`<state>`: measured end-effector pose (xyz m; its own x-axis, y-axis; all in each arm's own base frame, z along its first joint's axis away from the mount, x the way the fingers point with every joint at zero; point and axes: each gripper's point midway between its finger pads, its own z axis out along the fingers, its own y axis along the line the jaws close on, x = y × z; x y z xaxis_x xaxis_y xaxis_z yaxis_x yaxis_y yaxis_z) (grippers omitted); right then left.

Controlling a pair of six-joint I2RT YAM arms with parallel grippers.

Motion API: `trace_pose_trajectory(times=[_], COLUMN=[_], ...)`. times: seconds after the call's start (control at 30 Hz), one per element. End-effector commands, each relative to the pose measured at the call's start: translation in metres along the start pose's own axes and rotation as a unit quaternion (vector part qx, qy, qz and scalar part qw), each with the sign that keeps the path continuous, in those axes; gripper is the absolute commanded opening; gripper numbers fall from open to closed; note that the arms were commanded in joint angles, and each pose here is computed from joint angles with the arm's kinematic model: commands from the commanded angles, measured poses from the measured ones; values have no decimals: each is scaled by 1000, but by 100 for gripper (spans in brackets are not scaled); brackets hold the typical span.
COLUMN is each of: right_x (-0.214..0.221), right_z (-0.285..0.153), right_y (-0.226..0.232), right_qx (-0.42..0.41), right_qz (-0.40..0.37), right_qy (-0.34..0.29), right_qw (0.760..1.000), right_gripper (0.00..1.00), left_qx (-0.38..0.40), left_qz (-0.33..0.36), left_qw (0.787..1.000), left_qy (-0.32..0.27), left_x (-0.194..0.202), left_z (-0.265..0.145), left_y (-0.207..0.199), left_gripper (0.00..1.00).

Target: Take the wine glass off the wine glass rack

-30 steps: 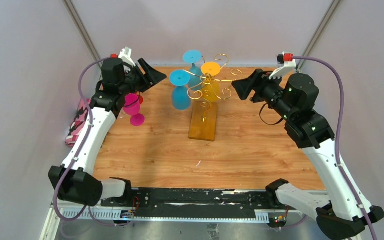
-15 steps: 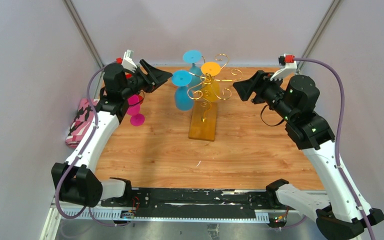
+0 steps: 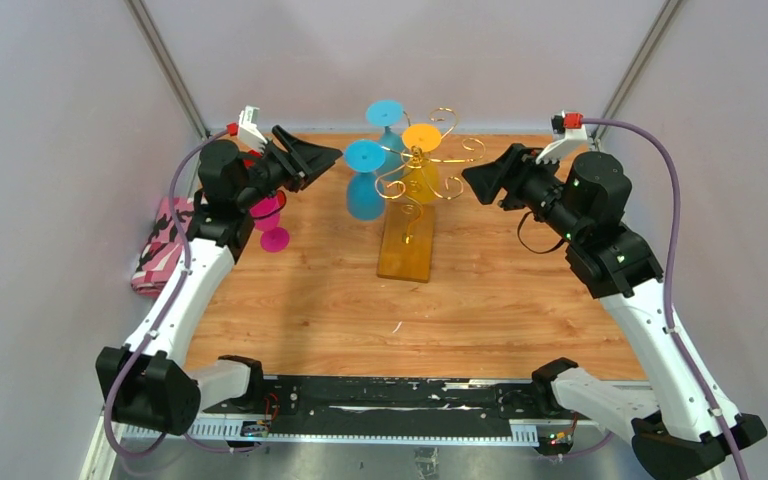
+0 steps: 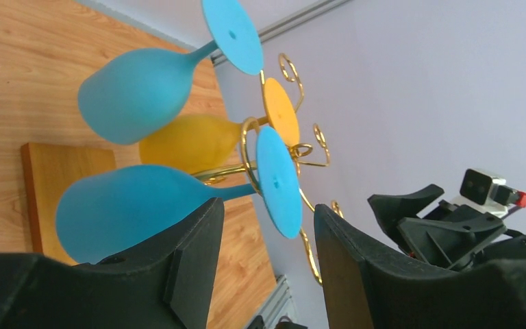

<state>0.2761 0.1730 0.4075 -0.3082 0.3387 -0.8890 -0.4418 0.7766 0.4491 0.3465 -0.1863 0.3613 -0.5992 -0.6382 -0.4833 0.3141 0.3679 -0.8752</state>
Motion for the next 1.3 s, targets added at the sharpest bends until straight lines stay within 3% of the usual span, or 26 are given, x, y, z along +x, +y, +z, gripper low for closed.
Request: trace_pose_trajectory(times=[0.0,0.23,0.53,0.93,1.27], right_x=[-7,-10,-10,-4,0], right_z=[-5,-7,-7,-4,-2], right_y=[2,3,-1,-3,-2], right_qx=[-8,-8,-2,-3,-8], right_qz=[5,5,8,17,23], right_qy=[-16,-22,-22,-18,-12], right_qw=[1000,1000,1000,1000,1000], right_gripper=[66,66,65,64,64], left_qx=[26,23,28,33,36], left_qz=[5,-4,2,-10,-36], left_qw=[1000,1000,999,999,998], left_qy=[-6,17,19,26,45], left_x=[3,18,20,23,31], left_z=[-6,8,13,10,8], left_y=[-19,-16,-22,-26,-26], left_gripper=[56,53,32,25,8])
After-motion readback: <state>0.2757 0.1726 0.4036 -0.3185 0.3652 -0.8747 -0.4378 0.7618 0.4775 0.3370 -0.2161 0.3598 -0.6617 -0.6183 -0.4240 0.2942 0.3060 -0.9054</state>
